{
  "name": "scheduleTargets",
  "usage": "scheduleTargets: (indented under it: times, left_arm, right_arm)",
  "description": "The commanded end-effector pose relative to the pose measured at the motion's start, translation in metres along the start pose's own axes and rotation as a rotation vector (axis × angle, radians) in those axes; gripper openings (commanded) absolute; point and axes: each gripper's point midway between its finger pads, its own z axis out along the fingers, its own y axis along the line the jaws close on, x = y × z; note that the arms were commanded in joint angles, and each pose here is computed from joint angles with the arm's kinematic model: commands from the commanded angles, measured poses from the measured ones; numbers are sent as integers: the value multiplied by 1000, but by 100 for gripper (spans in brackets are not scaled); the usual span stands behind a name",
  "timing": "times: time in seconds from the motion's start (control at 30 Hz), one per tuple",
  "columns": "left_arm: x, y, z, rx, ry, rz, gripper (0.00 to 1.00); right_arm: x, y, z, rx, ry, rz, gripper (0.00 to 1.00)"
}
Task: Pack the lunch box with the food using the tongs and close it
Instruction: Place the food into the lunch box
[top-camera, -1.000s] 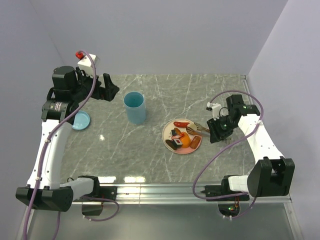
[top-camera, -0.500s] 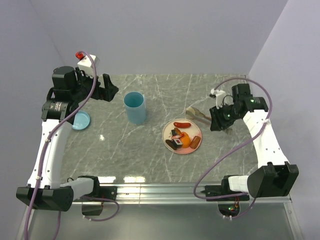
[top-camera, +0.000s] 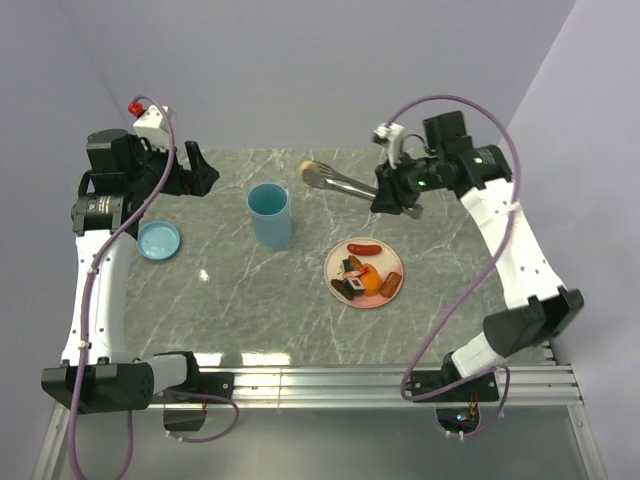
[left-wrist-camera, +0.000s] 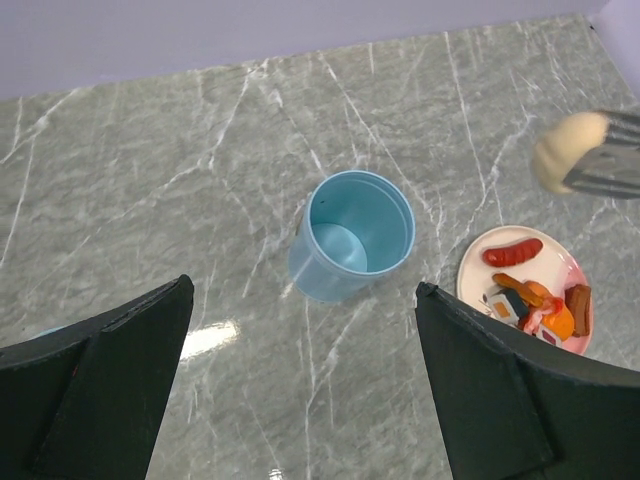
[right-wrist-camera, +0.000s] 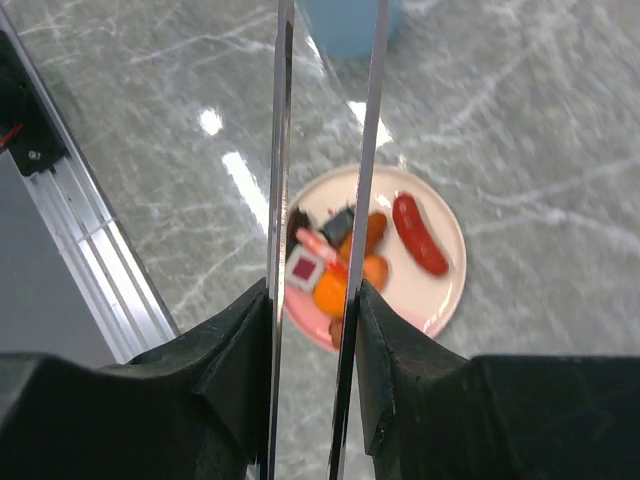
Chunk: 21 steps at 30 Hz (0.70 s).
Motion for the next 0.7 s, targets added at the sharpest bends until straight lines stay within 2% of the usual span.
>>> scheduleTargets:
  times: [0.0,0.27,0.53,0.67]
  left_arm:
    - [-18,-3,-12,11,-50,-8,99]
    - [-14,4,-15,-13,-46,-26,99]
    - [-12,5,-18,-23,-47,-31,99]
    - [-11,5,-19,-28,-48,-33,99]
  right_arm:
    - [-31,2,21,-23,-37,-60,41]
    - [-44,16,71,-63,5,-119,42]
    - [-43,10,105,-67,27,-99,47]
    - [-45,9,116,-70,34,-93,54]
